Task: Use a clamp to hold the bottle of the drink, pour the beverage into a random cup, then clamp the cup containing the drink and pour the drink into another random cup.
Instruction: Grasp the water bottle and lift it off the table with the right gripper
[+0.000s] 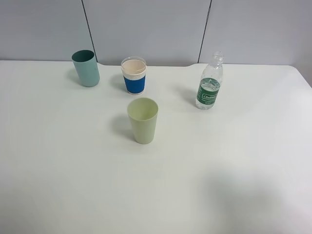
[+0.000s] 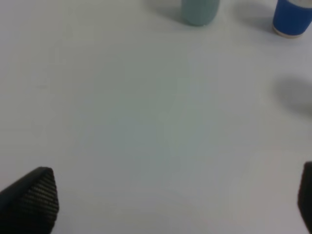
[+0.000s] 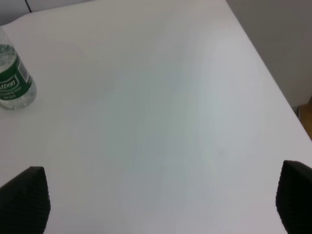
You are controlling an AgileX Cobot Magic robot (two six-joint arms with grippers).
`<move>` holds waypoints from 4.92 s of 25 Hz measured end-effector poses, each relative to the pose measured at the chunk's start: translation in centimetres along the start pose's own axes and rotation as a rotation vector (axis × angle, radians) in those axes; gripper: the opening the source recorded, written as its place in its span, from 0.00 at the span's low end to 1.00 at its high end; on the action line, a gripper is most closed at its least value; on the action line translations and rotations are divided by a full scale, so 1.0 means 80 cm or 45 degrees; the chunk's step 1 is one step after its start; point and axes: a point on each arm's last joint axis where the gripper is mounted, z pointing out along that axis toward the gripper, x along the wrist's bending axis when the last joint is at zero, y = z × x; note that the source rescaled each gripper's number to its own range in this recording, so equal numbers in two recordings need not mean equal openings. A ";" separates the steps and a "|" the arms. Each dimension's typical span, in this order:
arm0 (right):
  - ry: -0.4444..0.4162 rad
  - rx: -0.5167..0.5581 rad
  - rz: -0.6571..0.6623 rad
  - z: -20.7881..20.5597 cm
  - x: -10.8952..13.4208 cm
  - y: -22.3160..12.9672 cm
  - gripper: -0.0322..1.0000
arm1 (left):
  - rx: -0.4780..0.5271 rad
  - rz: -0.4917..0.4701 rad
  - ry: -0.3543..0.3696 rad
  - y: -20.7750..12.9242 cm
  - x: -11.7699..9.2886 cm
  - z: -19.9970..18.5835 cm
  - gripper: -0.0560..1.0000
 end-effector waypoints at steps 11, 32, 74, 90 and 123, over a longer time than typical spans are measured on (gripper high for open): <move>0.052 -0.004 -0.075 0.065 0.017 0.060 1.00 | 0.000 0.000 0.000 0.000 0.000 0.000 1.00; 0.313 0.148 -0.222 0.234 0.086 0.075 1.00 | 0.000 0.000 0.000 0.000 0.000 0.000 1.00; 0.572 -0.037 -0.327 0.427 0.139 -0.062 1.00 | 0.000 0.000 0.000 0.000 0.000 0.000 1.00; 0.658 -0.074 -0.382 0.480 0.164 -0.046 1.00 | 0.000 0.000 0.000 0.000 0.000 0.000 1.00; 0.735 -0.111 -0.455 0.496 0.183 -0.033 0.03 | -0.001 0.000 0.000 0.000 0.000 0.000 1.00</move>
